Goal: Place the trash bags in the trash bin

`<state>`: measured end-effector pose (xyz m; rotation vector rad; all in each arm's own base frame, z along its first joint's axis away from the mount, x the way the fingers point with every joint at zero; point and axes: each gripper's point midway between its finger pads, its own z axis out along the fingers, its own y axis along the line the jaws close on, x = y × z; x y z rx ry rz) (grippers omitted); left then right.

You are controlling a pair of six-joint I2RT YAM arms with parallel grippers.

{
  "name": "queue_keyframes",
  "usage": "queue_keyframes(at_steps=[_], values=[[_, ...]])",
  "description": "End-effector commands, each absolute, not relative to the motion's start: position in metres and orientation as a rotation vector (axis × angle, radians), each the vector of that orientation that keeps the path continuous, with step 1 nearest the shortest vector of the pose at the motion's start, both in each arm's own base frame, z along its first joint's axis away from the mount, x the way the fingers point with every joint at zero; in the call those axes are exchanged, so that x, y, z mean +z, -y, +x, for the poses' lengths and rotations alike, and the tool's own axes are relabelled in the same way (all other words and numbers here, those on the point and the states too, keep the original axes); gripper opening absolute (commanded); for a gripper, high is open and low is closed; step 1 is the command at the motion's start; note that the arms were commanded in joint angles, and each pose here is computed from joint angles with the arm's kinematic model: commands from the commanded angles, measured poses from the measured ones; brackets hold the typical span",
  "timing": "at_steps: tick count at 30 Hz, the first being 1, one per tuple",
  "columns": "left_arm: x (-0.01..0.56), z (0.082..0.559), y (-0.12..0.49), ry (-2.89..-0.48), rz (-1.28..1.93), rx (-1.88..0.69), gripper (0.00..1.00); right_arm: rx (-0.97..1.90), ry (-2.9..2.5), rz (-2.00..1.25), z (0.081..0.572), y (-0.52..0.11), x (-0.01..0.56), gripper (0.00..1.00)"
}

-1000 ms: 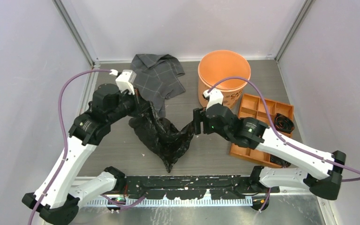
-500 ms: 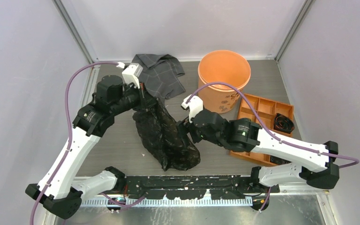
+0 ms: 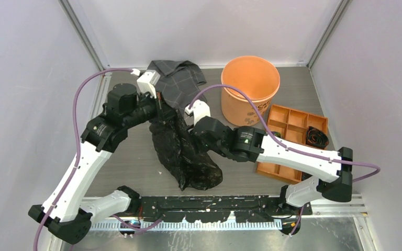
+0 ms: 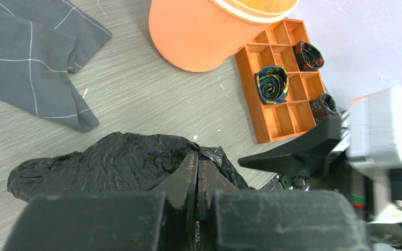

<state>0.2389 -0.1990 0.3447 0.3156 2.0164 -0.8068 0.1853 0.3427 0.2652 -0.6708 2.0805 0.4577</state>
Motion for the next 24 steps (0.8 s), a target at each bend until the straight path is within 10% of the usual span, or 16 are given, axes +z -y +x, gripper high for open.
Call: queue_keyframes(at_steps=[1,6,13,24], values=[[0.385,0.234,0.198,-1.884,0.335,-0.843,0.00,0.417,-2.039,-0.579,0.198,-0.341,0.283,0.45],[0.396,0.233,0.198,-1.851,0.316,-0.860,0.01,0.370,-2.004,-0.493,0.208,-0.320,0.307,0.01],[0.408,0.223,0.203,-1.825,0.212,-0.991,0.68,0.296,-1.954,-0.325,0.220,-0.294,0.360,0.01],[0.331,0.172,0.177,-2.007,0.109,-1.000,0.78,0.187,-1.956,-0.269,0.243,-0.301,0.371,0.01]])
